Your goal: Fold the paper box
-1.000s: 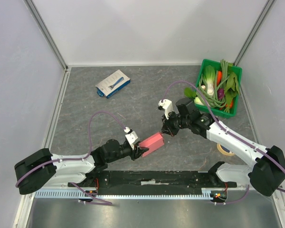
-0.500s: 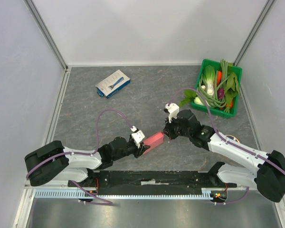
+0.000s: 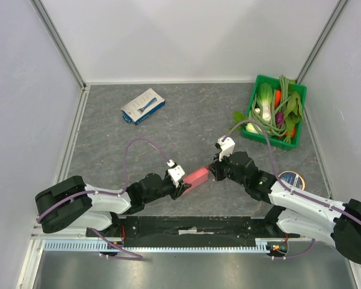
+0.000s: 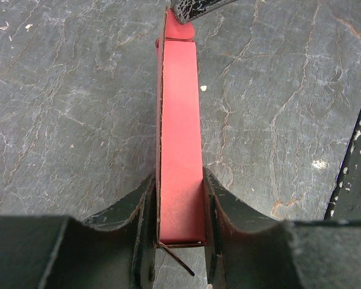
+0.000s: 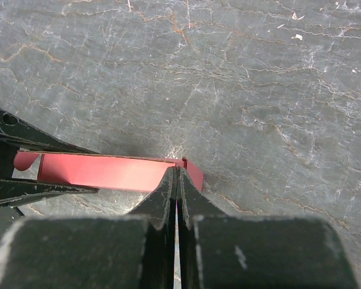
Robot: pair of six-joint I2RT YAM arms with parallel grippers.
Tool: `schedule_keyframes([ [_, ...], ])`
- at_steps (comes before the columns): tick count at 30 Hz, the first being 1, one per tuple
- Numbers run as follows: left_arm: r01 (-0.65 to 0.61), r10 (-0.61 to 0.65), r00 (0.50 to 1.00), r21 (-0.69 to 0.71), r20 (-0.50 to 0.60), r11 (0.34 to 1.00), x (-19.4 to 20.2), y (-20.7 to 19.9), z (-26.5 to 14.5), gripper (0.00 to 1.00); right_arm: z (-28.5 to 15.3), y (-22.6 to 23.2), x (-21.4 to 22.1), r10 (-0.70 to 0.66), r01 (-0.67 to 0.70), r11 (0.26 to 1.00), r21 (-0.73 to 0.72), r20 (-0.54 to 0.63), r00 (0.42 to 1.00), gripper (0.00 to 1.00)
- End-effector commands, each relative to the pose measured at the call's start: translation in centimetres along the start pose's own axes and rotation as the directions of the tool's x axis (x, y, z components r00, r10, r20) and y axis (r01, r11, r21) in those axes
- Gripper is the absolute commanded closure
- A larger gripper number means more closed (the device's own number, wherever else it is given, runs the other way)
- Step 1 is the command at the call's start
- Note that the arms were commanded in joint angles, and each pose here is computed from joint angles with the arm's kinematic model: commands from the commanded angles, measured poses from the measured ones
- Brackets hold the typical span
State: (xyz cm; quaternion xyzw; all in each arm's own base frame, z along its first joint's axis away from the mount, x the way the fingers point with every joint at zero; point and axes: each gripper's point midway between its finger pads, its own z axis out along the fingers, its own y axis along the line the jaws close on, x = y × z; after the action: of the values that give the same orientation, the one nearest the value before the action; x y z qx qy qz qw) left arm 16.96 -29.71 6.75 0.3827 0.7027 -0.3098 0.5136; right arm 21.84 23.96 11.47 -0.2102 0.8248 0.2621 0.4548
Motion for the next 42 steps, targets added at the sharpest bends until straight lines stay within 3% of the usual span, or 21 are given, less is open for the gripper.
schedule_keyframes([
  [1, -0.029, 0.034, 0.997, -0.063, 0.073, 0.998, -2.4, 1.3, 0.6, 0.85, -0.3, 0.2, -0.8, 0.019, -0.020, 1.000, 0.011, 0.086, 0.996, 1.00],
  [10, -0.036, 0.040, 0.997, -0.064, 0.065, 0.997, -2.3, 1.3, 0.8, 0.86, -0.5, 0.7, 0.3, 0.017, -0.018, 1.000, 0.012, 0.081, 0.997, 1.00],
  [14, -0.041, 0.043, 0.998, -0.055, 0.047, 0.998, -2.0, 1.2, 0.9, 0.87, -1.4, 0.0, -1.3, 0.006, -0.012, 0.997, 0.073, 0.089, 0.996, 1.00],
  [15, -0.041, 0.044, 0.998, -0.054, 0.042, 0.998, -1.8, 1.1, 0.8, 0.87, -1.7, 0.3, -3.6, -0.016, 0.008, 0.997, 0.079, 0.111, 0.994, 0.99],
  [17, -0.041, 0.043, 0.998, -0.054, 0.044, 0.998, -1.8, 1.2, 0.8, 0.87, -2.0, -0.7, -3.1, -0.127, 0.127, 0.984, 0.125, -0.007, 0.992, 0.88],
  [20, -0.041, 0.043, 0.998, -0.053, 0.047, 0.998, -1.9, 1.2, 0.7, 0.87, -1.9, -0.1, -4.8, -0.250, 0.252, 0.964, 0.080, -0.038, 0.968, 0.73],
  [23, -0.041, 0.043, 0.998, -0.050, 0.050, 0.998, -1.9, 1.1, 0.5, 0.87, -1.1, 0.3, -4.7, -0.328, 0.329, 0.944, -0.003, -0.076, 0.942, 0.71],
  [30, -0.041, 0.043, 0.997, -0.035, 0.060, 0.999, -2.0, 0.8, -0.2, 0.87, 0.9, 1.8, -2.3, -0.348, 0.310, 0.922, -0.233, -0.148, 0.926, 0.70],
  [32, -0.041, 0.043, 0.997, -0.030, 0.067, 0.999, -2.1, 0.7, -0.4, 0.87, 1.3, 2.5, -2.3, -0.322, 0.274, 0.912, -0.307, -0.118, 0.939, 0.68],
  [42, -0.042, 0.043, 0.997, -0.017, 0.071, 0.999, -2.0, 0.5, -0.3, 0.88, 1.5, 0.6, -2.5, -0.261, 0.217, 0.936, -0.279, -0.134, 0.956, 0.63],
])
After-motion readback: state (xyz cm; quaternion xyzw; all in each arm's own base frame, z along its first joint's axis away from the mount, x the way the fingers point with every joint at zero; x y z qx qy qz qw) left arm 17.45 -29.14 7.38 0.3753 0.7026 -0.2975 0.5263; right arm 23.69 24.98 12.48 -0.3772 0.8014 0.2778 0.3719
